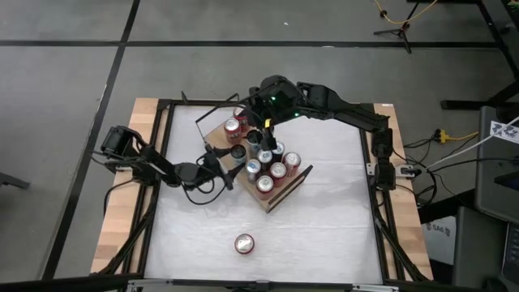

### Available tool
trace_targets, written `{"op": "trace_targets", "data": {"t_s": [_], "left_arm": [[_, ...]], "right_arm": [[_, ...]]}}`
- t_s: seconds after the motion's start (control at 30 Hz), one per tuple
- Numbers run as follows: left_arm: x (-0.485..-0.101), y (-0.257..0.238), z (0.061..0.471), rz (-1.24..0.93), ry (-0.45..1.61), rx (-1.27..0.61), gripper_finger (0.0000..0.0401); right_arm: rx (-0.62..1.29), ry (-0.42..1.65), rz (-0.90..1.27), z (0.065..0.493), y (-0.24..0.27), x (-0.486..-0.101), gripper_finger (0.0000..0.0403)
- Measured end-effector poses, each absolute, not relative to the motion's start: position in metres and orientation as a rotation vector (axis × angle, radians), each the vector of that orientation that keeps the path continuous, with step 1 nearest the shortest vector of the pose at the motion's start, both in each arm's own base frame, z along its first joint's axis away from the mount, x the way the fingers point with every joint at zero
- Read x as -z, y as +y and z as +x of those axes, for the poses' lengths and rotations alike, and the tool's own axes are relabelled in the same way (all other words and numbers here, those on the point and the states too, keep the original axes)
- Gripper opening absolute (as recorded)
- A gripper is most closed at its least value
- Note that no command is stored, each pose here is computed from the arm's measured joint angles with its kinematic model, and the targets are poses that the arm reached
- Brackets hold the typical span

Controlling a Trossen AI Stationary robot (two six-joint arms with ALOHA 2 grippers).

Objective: Place canned beverage on shelf
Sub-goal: Put the white pink soda can on the shelf aligned with the other white pink soda cans

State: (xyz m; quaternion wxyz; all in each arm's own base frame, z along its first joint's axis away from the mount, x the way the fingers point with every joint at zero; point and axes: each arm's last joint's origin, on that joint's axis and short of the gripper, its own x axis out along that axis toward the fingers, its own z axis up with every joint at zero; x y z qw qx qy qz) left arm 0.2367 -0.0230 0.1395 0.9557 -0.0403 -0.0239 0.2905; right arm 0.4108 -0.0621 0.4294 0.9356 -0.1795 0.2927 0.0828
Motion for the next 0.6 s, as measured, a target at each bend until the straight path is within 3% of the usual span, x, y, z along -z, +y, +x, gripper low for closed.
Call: {"op": "trace_targets", "data": {"t_s": [0.6], "left_arm": [[-0.145, -0.023, 0.236, -0.047, -0.084, -0.593, 0.0341]], "right_arm": [[-0.238, 0.727, -0.245, 0.427, -0.062, -0.396, 0.0317]]}}
